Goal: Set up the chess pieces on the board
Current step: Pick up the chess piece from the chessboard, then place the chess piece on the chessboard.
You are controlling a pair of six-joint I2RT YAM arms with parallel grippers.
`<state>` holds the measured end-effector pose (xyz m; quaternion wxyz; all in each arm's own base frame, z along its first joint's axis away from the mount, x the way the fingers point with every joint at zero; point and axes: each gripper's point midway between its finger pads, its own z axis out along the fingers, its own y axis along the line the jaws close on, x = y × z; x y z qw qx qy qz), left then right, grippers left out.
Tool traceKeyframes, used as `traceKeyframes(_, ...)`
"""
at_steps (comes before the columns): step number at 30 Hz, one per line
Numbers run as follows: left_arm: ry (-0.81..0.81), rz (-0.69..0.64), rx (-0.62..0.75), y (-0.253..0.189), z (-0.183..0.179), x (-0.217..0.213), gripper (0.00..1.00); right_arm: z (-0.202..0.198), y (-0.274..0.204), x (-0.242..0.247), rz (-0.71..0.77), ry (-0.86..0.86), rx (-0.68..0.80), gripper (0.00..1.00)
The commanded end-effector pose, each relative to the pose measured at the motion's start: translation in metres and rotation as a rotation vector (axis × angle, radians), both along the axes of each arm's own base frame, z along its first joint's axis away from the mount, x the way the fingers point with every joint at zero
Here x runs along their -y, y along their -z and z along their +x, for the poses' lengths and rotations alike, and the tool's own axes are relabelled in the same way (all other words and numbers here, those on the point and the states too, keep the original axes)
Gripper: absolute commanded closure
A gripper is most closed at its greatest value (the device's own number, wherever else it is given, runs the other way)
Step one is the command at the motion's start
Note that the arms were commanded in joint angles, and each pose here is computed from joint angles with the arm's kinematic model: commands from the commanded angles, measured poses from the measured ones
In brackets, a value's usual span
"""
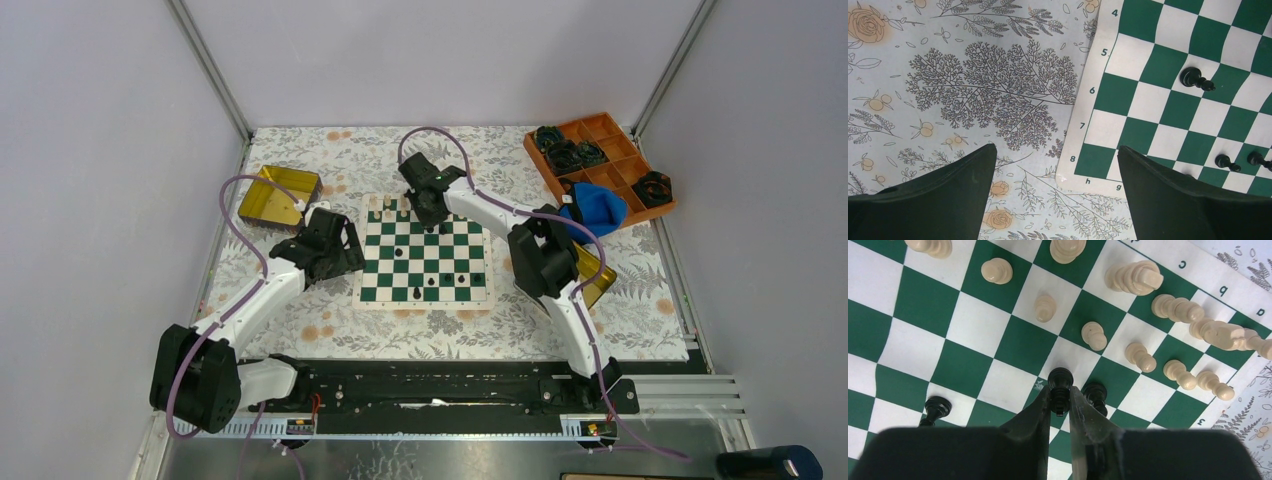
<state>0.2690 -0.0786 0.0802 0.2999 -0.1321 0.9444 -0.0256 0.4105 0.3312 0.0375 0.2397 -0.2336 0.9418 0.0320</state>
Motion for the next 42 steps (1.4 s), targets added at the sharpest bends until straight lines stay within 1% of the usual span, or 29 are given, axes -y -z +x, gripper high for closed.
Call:
traceKeyframes(1, 0.014, -0.022, 0.048, -0.009, 0.007, 0.006, 0.01, 0.003, -0.061, -0.003, 0.062, -0.02, 0.102, 0.93)
traceKeyframes(11, 0.027, -0.043, 0.067, -0.014, 0.007, 0.01, 0.01, -0.023, -0.087, -0.003, 0.06, -0.037, 0.141, 0.94)
traceKeyframes(17, 0.037, -0.052, 0.075, -0.016, 0.008, 0.012, 0.01, -0.052, -0.096, -0.001, 0.048, -0.05, 0.149, 0.94)
traceKeyframes(30, 0.052, -0.071, 0.09, -0.02, 0.01, 0.016, 0.01, -0.106, -0.12, 0.023, 0.058, -0.018, 0.152, 0.94)
traceKeyframes(36, 0.058, -0.082, 0.092, -0.02, 0.01, 0.018, 0.01, -0.13, -0.124, 0.027, 0.058, -0.021, 0.133, 0.94)
traceKeyframes(42, 0.064, -0.086, 0.093, -0.021, 0.01, 0.019, 0.01, -0.162, -0.11, 0.026, 0.045, -0.037, 0.094, 0.95)
